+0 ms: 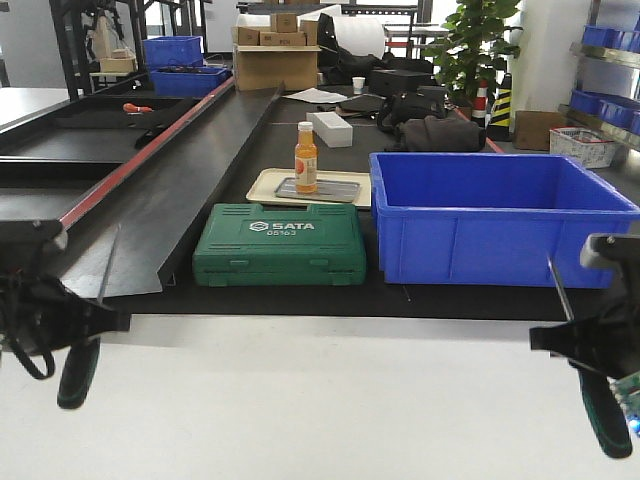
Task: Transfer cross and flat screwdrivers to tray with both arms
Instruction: 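Lift both screwdrivers upright off the table with both grippers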
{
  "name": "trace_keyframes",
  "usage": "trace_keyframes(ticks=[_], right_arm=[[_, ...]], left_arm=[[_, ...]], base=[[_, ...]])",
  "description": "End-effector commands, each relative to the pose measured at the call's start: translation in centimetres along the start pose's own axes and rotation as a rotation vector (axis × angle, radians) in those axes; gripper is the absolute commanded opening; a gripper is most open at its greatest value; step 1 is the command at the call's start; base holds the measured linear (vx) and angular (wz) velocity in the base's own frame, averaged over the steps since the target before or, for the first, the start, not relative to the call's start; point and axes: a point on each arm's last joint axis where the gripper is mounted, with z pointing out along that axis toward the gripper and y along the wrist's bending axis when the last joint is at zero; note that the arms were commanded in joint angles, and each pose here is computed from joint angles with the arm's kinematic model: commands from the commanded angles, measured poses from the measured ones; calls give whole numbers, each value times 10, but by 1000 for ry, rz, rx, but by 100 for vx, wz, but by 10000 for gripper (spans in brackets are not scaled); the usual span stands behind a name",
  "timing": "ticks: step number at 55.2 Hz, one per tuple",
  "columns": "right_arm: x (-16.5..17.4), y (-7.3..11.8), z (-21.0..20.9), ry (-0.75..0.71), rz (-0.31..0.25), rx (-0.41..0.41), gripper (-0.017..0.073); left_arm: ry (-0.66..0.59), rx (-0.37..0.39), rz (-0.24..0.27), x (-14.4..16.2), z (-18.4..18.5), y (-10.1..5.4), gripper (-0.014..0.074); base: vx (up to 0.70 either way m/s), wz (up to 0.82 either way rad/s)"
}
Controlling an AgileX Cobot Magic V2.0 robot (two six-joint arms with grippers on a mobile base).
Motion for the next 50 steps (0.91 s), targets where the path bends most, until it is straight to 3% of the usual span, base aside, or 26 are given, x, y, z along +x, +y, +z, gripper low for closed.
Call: trace_keyframes(ticks=[1, 15, 27, 39, 46, 50], right_arm=[[-34, 3, -43, -243, -24, -24, -9], [-74, 13, -89, -342, -47, -87, -8], [-83, 19, -98, -391, -59, -154, -8], [-84, 30, -93, -396, 16, -280, -8], [-81, 60, -88, -394, -105, -356, -8], [-79, 74, -87, -406, -129, -389, -8]], left_arm=[[-269, -1, -7, -37, -51, -9, 3], [-420, 6, 10, -50, -106, -17, 3], [-474, 6, 14, -53, -122, -19, 3], [-496, 42, -21, -55, -123, -25, 3], [-519, 78, 4, -55, -123, -38, 3], [-510, 87, 19, -55, -122, -41, 3]], base=[[0, 0], [0, 0], [0, 0], [0, 0], [0, 0], [0, 0]])
